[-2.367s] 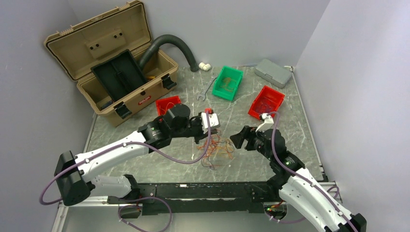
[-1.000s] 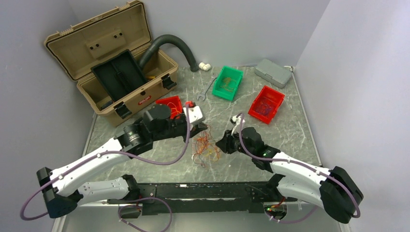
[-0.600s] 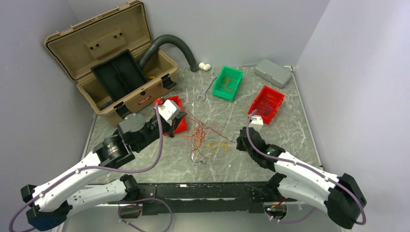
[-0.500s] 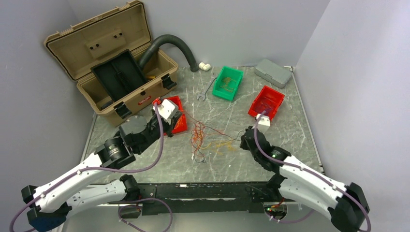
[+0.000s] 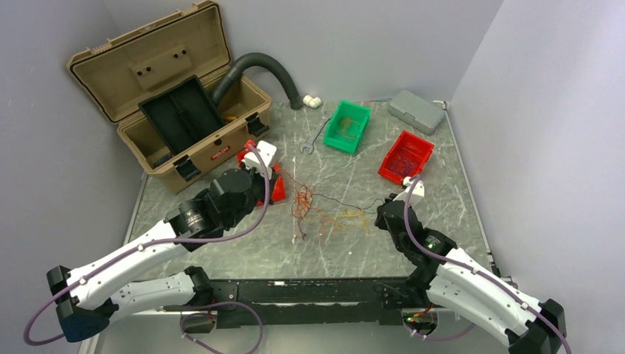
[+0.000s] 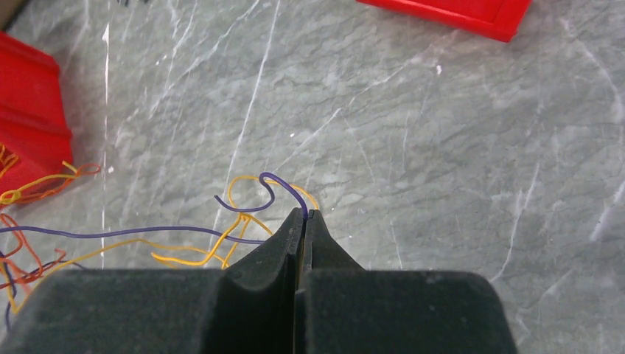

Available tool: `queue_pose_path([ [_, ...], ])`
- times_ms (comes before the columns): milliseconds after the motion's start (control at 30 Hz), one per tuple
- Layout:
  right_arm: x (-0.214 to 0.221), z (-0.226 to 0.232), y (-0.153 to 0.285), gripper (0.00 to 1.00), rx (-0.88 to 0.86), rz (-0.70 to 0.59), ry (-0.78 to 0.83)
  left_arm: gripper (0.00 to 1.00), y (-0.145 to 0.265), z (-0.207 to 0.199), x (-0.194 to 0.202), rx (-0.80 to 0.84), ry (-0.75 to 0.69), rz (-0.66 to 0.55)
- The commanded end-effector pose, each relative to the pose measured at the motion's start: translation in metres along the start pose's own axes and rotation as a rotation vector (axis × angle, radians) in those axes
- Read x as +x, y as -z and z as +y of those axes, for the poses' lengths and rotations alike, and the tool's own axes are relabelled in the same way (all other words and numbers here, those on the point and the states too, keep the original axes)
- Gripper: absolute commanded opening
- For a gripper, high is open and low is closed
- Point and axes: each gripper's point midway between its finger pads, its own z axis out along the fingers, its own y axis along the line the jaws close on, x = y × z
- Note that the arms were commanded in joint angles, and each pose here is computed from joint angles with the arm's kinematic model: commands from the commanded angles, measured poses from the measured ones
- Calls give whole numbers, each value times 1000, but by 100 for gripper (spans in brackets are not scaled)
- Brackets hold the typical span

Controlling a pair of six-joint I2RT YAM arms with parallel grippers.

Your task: Untangle the cables

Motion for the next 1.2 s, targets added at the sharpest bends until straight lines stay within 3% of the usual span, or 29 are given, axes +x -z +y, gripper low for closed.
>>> queue_pose_path([
  [0, -13, 29, 5, 2, -131, 1, 40, 0, 8, 17, -20, -113, 206, -70],
  [100, -10, 46, 7, 13, -225, 12, 66, 0, 11, 19, -20, -112, 227, -106],
  [300, -8, 89, 21, 64, -496, 5, 155, 0, 15, -6, -16, 60, 153, -100],
  [433, -4, 122, 33, 77, -700, -3, 234, 0, 21, -24, -20, 182, 99, -131],
  [633, 7, 166, 50, 84, -957, 19, 323, 0, 24, -39, -23, 271, 36, -101],
  [800, 5, 196, 51, 85, -1075, -7, 357, 0, 28, -56, -30, 363, 4, -83],
  [1167, 15, 237, 65, 86, -1279, -29, 417, 0, 45, -71, -62, 469, 23, -166],
])
